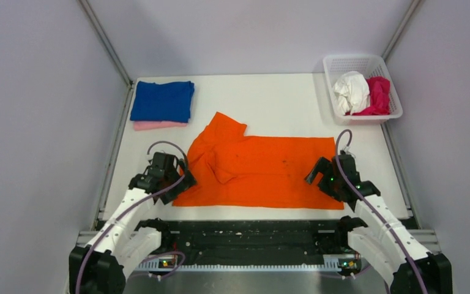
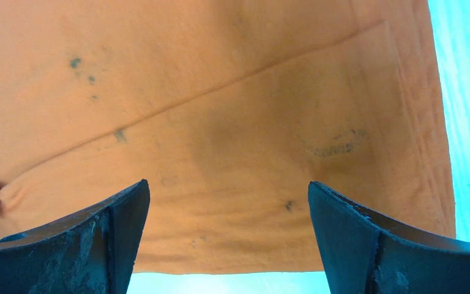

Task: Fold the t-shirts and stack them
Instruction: Fold the flattened tshirt in 1/3 of the way

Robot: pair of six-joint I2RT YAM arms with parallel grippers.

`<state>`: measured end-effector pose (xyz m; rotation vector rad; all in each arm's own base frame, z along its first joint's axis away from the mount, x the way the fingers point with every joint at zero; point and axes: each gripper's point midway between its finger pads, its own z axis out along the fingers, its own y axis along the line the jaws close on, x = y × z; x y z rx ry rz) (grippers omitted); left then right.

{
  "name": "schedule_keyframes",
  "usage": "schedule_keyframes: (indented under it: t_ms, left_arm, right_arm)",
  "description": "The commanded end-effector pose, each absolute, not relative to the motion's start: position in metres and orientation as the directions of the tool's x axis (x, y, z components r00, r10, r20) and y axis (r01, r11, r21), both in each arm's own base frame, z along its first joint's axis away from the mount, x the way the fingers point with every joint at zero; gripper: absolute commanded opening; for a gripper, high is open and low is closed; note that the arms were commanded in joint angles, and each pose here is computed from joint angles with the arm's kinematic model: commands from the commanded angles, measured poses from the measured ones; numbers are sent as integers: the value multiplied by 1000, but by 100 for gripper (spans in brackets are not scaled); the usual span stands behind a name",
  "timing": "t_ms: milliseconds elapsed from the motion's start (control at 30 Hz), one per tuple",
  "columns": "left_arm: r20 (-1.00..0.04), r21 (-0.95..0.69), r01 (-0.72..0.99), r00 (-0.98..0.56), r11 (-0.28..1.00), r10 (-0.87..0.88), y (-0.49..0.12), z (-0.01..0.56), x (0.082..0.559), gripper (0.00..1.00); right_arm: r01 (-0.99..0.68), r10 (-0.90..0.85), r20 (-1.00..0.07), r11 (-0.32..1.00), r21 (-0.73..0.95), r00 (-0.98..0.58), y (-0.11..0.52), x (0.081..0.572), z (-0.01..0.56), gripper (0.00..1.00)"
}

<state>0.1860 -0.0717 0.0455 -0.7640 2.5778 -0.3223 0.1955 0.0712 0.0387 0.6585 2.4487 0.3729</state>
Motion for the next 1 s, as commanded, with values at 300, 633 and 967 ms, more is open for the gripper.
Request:
schedule_keyframes:
  t_ms: [300,633,967]
  left_arm:
    - [-401,-586,-121,-816,801,-416,-164,122,248,99]
    - [-349,-526,-67,-892,848,-286,-212,79,261,99]
    - [-318,-563,-37,-912,826,-258,-240,72,277,99]
  right_arm:
    - [194,501,-614,846,497,-610,89,254,108,99]
    - [232,517,-624,844,483,-586,81,254,103,99]
    - [258,524,-644,847,465,-558,72,254,106,99]
